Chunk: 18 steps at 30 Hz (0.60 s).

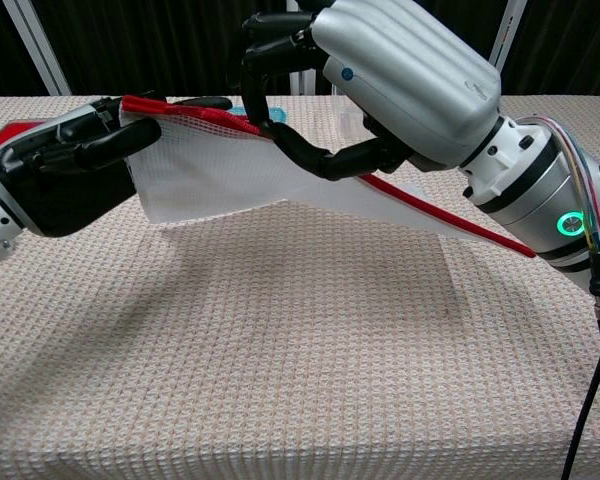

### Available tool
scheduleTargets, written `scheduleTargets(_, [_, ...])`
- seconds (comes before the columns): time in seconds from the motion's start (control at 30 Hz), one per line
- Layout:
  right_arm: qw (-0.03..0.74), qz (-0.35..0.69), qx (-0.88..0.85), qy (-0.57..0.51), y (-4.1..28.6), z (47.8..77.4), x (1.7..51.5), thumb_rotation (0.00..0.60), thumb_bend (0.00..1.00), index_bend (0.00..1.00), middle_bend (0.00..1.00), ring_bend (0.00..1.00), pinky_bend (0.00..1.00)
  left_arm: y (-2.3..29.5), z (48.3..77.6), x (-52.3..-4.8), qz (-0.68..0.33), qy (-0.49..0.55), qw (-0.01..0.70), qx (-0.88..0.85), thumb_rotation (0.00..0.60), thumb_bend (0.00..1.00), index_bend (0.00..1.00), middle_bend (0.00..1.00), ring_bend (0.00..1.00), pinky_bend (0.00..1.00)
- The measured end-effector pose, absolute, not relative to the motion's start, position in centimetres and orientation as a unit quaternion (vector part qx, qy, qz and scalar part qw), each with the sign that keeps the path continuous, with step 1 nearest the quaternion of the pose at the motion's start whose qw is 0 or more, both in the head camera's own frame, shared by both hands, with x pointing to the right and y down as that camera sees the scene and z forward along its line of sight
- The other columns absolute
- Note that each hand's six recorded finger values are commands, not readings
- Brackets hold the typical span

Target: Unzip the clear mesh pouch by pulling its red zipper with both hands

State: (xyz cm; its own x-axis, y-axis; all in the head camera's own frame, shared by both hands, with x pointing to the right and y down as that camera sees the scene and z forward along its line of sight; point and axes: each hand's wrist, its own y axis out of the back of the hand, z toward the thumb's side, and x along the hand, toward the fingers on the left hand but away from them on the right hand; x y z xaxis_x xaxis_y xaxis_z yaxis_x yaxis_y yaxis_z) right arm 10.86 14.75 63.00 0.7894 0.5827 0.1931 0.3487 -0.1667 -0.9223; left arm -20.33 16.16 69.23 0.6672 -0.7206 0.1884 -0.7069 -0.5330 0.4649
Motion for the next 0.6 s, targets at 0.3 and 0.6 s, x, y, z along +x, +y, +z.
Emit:
scheduleTargets(0.3, [0.565, 0.116, -0.753, -0.317, 14.8, 63.2, 12.1, 0.600, 0.55, 0.95, 0.32, 0.01, 0.00, 15.6, 69.1, -20.7, -0.023, -0.415, 0.266, 0.870, 0.600, 0.43, 0.71, 0.23, 0.13, 0.15])
scheduleTargets(0.6, [0.560, 0.135, -0.748, -0.328, 14.9, 63.6, 13.9, 0.600, 0.55, 0.95, 0.32, 0.01, 0.00, 15.2, 69.3, -21.7, -0.023, -0.430, 0.271, 0.861, 0.600, 0.43, 0.71, 0.23, 0.13, 0.15])
